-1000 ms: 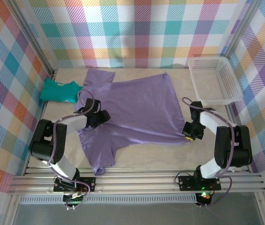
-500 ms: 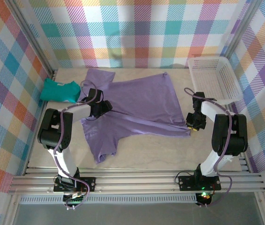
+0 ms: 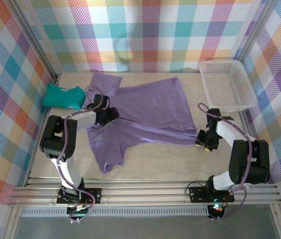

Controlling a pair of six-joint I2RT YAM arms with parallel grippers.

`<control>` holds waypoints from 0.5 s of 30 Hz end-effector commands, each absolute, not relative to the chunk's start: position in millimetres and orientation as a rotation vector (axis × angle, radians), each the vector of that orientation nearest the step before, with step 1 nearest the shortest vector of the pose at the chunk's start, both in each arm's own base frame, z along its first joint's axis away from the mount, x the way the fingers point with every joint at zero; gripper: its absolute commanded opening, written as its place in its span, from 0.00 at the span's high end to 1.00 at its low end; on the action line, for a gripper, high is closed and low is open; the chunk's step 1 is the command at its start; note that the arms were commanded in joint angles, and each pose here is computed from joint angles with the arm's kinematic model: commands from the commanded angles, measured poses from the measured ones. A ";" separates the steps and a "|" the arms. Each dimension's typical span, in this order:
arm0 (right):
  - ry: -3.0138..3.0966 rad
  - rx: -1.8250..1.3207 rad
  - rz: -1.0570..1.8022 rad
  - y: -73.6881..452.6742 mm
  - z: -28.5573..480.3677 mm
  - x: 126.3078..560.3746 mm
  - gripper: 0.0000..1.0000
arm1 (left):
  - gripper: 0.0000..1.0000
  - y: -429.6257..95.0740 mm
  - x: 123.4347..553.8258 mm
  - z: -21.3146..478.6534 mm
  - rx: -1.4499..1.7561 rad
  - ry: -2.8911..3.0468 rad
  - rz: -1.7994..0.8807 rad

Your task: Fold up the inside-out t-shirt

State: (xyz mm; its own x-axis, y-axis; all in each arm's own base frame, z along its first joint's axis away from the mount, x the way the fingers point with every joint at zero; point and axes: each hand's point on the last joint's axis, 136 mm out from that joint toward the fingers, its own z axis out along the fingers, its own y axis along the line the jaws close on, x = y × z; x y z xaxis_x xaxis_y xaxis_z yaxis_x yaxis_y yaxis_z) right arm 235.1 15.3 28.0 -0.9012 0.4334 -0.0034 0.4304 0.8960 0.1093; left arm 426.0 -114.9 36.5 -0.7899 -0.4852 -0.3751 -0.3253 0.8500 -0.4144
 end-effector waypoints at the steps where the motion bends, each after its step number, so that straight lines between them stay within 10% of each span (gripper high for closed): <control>1: 3.017 0.708 0.191 17.7 23.4 246.6 0.61 | 0.38 -110.2 422.3 34.7 -0.625 2.553 -0.464; 15: 2.959 0.739 0.360 20.1 39.4 261.8 0.65 | 0.37 -110.3 420.9 34.3 -0.623 2.555 -0.466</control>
State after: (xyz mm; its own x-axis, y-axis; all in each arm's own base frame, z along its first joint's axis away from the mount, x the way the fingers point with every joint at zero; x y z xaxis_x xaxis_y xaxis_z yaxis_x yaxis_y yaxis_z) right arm 260.0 12.4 24.0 -0.8823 0.4706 0.0038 0.4641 0.8688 0.1726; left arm 425.2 -114.7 35.4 -0.7903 -0.4851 -0.3744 -0.3254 0.8500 -0.4143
